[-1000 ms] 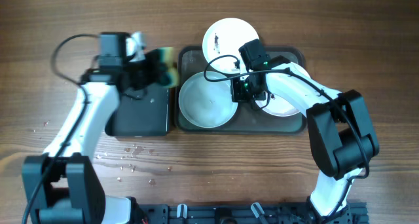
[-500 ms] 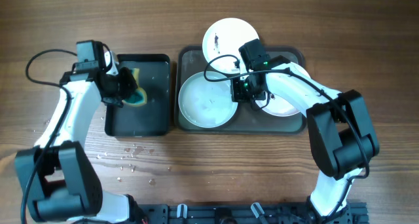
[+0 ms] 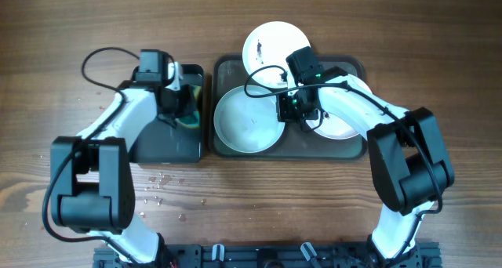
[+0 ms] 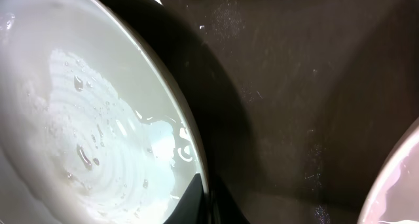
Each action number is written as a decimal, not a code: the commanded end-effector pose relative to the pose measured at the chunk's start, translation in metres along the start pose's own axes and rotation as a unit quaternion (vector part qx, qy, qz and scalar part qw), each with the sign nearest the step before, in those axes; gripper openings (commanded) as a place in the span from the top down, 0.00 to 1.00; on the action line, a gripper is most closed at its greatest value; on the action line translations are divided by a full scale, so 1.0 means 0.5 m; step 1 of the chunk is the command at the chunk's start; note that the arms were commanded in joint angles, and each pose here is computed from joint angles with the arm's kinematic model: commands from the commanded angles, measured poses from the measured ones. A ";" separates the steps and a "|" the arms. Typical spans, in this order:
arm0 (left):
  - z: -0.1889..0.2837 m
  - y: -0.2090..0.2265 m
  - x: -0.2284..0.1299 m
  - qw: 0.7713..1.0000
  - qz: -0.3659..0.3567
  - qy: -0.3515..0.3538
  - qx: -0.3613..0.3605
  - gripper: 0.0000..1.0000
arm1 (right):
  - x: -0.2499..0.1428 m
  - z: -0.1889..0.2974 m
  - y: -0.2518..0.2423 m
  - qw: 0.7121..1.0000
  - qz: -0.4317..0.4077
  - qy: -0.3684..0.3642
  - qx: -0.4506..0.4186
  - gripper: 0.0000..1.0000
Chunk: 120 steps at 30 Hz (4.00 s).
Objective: Clean dirty plates on tray and stack at the side
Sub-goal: 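Move the sponge with the left gripper over the small black tray, then lift the cleaned plate by its rim with the right gripper, then carry the plate right and set it on the table beside the tray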
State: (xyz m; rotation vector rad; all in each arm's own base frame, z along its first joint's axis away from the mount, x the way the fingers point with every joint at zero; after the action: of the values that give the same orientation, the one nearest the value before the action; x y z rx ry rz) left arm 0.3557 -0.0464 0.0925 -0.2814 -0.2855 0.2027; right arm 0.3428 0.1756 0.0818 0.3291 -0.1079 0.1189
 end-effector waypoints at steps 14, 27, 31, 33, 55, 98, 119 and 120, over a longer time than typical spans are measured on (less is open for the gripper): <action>0.000 -0.047 -0.003 0.998 -0.061 -0.017 0.003 0.96 | 0.000 -0.005 0.008 1.000 0.009 0.006 0.011 0.96; 0.213 -0.007 0.057 0.981 0.050 -0.174 0.069 0.96 | 0.039 0.140 0.041 0.996 0.038 -0.075 -0.025 0.96; 0.244 0.033 0.043 0.979 0.078 -0.166 0.091 0.96 | 0.038 0.183 0.046 0.993 0.042 -0.103 -0.033 0.96; 0.247 0.049 0.036 0.979 0.089 -0.154 0.100 0.96 | 0.038 0.201 0.051 0.992 0.044 -0.117 -0.031 0.96; 0.203 0.066 -0.001 0.987 0.103 -0.066 0.099 0.96 | 0.099 0.257 0.208 0.929 0.105 -0.348 -0.070 0.96; 0.149 0.093 -0.056 0.985 0.125 -0.021 0.115 0.96 | 0.091 0.293 0.501 0.569 0.487 -0.579 -0.323 0.95; 0.149 0.093 -0.056 0.985 0.125 -0.021 0.115 0.96 | 0.163 0.182 0.299 0.884 0.198 -0.422 0.016 0.96; 0.149 0.093 -0.056 0.985 0.125 -0.021 0.115 0.96 | 0.169 0.196 0.290 0.887 0.194 -0.417 0.047 0.96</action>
State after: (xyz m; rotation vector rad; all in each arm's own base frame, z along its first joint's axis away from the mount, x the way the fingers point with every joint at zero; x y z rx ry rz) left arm 0.3002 0.0092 0.1441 -0.0746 -0.2749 0.4761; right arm 0.3866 0.3038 0.2104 0.1158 -1.0995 0.5445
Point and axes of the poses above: each gripper's point midway between its finger pads, its own z axis back along the fingers, its own y axis along the line the jaws close on, x = y × z, the point moved 8 cm from there along z, back along the fingers, and after that the axes turned 2 degrees about z, right-handed, at the moved point
